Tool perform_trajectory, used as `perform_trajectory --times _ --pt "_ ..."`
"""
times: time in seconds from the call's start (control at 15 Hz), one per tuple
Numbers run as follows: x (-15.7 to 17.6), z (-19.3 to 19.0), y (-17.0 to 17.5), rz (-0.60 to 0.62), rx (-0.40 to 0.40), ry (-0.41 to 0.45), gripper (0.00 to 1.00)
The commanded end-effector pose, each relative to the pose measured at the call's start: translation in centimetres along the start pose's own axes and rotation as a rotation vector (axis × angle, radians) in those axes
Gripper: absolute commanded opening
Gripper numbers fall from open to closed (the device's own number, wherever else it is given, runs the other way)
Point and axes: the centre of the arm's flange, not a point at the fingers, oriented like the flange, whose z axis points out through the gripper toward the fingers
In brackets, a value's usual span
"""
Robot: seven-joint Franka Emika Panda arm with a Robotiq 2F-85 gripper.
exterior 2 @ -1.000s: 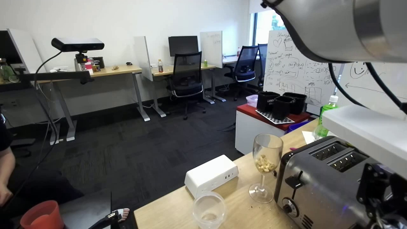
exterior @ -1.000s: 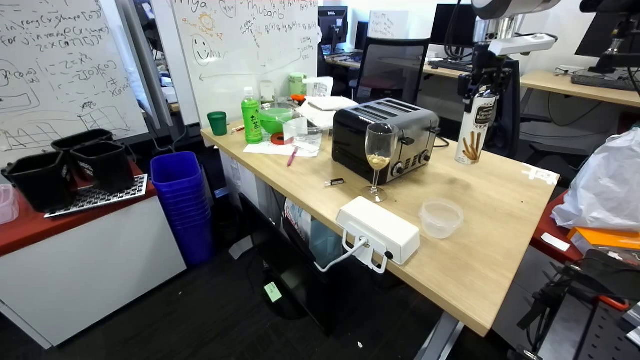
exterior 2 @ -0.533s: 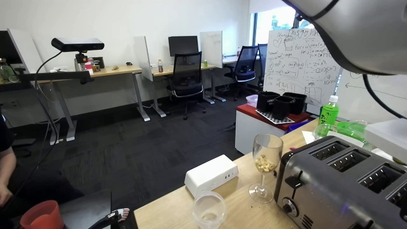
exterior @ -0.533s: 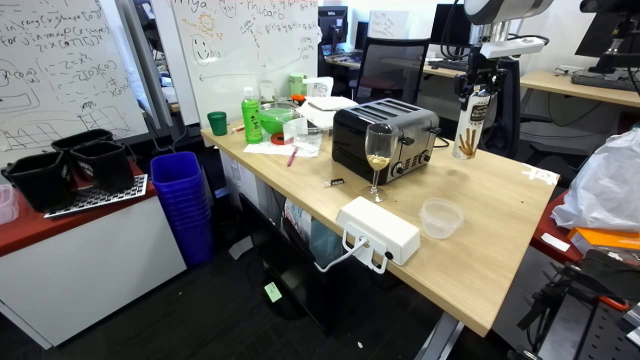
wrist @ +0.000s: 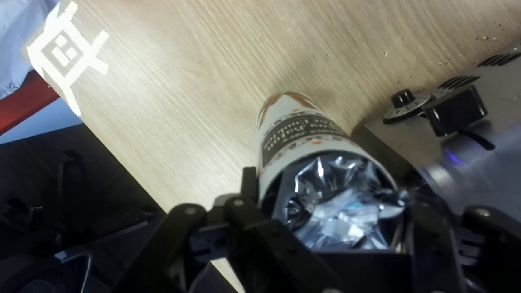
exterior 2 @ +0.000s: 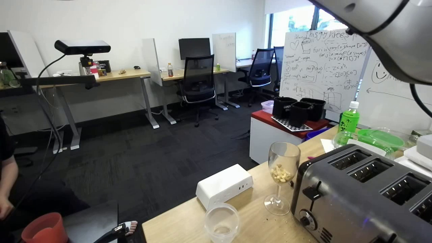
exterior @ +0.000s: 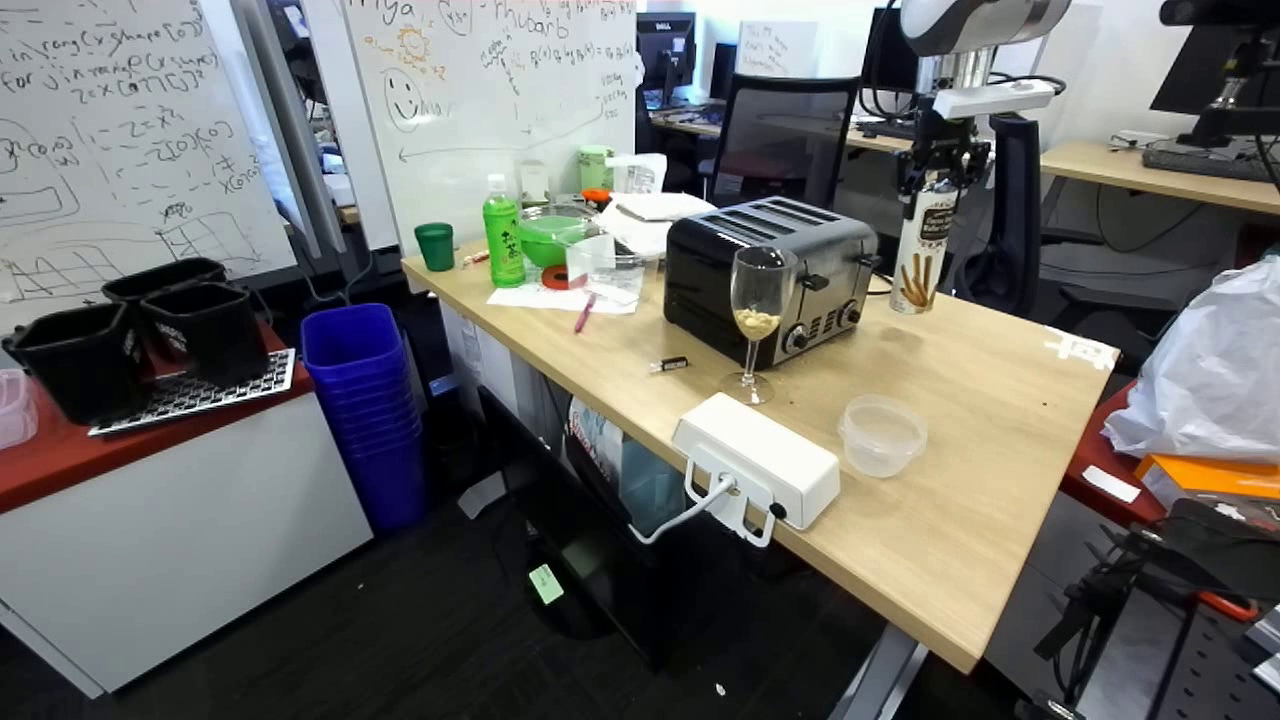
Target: Move the white container to the right side of the toaster
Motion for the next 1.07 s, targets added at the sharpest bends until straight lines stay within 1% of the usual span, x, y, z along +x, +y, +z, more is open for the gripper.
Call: perform_trajectory --times 0.0,0.33,0.67,0.73,0.8,1.0 --pt "3.3 -0.3 0.1 0.006 0.000 -0.013 0.44" --pt "5.2 -0.1 -0.2 0.046 0.027 0.019 0.44" --pt "6.1 0.0 -0.7 0.138 0.043 0.022 0.44" --pt "6.1 1.4 -0.6 0.148 0.048 0.017 0.44" --pt "6.1 1.7 -0.3 0.164 0.054 0.019 0.44" --pt "5.9 3.7 0.3 0.204 0.070 -0.012 0.44"
